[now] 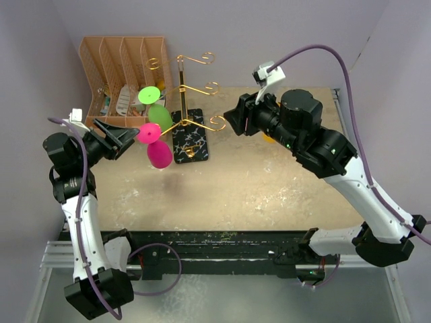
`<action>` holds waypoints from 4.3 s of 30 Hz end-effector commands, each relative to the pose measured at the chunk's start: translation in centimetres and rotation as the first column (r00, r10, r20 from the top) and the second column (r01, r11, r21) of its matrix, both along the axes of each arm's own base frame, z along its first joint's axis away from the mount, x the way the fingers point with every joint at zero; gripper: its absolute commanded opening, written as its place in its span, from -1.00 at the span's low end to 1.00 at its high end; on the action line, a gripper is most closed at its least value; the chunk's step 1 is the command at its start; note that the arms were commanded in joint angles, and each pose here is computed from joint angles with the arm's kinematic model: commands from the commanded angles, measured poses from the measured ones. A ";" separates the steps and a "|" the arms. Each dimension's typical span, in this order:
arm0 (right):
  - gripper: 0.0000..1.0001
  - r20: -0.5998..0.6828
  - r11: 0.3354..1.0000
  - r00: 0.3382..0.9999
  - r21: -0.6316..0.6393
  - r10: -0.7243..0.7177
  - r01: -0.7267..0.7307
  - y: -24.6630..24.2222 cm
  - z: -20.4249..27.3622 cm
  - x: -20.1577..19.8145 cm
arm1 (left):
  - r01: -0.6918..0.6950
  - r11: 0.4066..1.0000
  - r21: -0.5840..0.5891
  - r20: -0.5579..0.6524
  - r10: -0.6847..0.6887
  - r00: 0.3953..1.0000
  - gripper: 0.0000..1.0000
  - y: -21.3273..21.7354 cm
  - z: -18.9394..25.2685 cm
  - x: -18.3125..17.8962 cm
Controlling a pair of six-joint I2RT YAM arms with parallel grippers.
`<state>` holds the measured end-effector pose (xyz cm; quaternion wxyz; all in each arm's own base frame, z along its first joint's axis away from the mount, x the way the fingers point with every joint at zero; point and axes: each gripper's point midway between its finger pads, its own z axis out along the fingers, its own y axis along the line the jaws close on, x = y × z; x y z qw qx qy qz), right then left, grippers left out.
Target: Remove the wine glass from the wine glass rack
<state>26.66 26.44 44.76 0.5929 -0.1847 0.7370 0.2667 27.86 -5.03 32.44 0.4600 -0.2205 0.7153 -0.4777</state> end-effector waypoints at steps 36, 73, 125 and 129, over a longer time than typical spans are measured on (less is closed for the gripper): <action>-0.07 0.009 0.998 1.000 0.053 -0.019 0.019 0.2 0.3 0.5 | 0.097 0.995 -0.034 -0.014 -0.097 0.995 -0.08 -0.3 -2.1 3.2; -0.07 0.019 0.996 0.998 0.072 -0.062 0.060 -1.3 0.2 0.0 | 0.165 0.967 -0.193 0.027 -0.163 0.986 -0.97 -2.1 1.2 2.1; -0.08 0.042 0.991 0.999 0.131 -0.010 0.005 -0.1 1.6 -0.3 | 0.143 0.964 -0.225 0.377 -0.050 0.925 -0.99 -3.0 15.4 6.1; -0.07 0.049 0.989 0.999 0.145 0.009 -0.016 0.1 2.2 -0.6 | 0.214 0.933 -0.289 0.415 -0.080 0.907 -0.99 -3.5 17.7 4.2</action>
